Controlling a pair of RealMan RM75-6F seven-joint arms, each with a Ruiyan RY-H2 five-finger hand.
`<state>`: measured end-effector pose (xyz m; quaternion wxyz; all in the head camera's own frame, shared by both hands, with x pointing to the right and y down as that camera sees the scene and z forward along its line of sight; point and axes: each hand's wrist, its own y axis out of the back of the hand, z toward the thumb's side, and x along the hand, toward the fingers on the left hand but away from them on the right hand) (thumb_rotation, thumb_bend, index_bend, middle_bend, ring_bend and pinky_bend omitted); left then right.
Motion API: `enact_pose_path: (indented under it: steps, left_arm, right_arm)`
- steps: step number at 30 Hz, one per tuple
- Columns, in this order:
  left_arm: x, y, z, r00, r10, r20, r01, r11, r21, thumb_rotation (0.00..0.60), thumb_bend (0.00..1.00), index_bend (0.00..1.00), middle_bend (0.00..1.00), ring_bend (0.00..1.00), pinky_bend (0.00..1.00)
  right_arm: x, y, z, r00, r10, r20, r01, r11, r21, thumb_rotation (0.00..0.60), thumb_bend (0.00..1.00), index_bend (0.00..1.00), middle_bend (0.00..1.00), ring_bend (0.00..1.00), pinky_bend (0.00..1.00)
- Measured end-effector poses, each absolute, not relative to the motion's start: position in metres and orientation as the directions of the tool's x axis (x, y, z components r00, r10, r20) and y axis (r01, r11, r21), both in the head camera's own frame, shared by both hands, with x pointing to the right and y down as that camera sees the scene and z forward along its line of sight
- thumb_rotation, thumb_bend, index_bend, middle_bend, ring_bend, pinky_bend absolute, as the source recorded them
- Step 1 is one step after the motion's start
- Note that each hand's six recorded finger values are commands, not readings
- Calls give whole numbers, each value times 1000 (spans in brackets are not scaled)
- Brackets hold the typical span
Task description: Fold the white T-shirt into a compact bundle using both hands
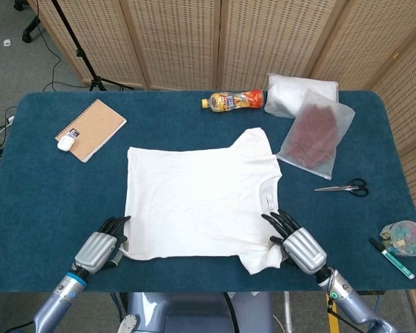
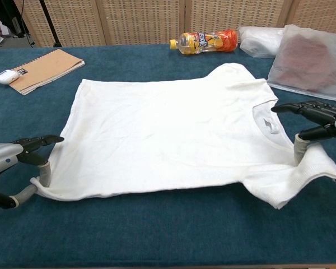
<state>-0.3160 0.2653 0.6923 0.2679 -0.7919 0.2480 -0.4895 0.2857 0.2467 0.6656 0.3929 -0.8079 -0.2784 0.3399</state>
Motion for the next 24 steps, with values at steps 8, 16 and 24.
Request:
enact_pose_path:
  steps: [8, 16, 24]
  left_arm:
    - [-322, 263, 685, 414, -643, 644, -139, -744, -653, 600, 593, 723, 0, 0, 0]
    - [-334, 261, 662, 465, -628, 624, -140, -748, -649, 600, 595, 727, 0, 0, 0]
    - [-345, 265, 634, 499, -615, 610, -121, -747, -654, 600, 601, 736, 0, 0, 0]
  right_arm:
    - [286, 251, 658, 626, 709, -325, 208, -553, -807, 600, 724, 599, 66, 0, 0]
    - [282, 267, 645, 684, 655, -321, 219, -604, -766, 600, 724, 629, 117, 0, 0]
    - [270, 279, 629, 743, 598, -300, 238, -655, -718, 600, 724, 636, 132, 0, 0]
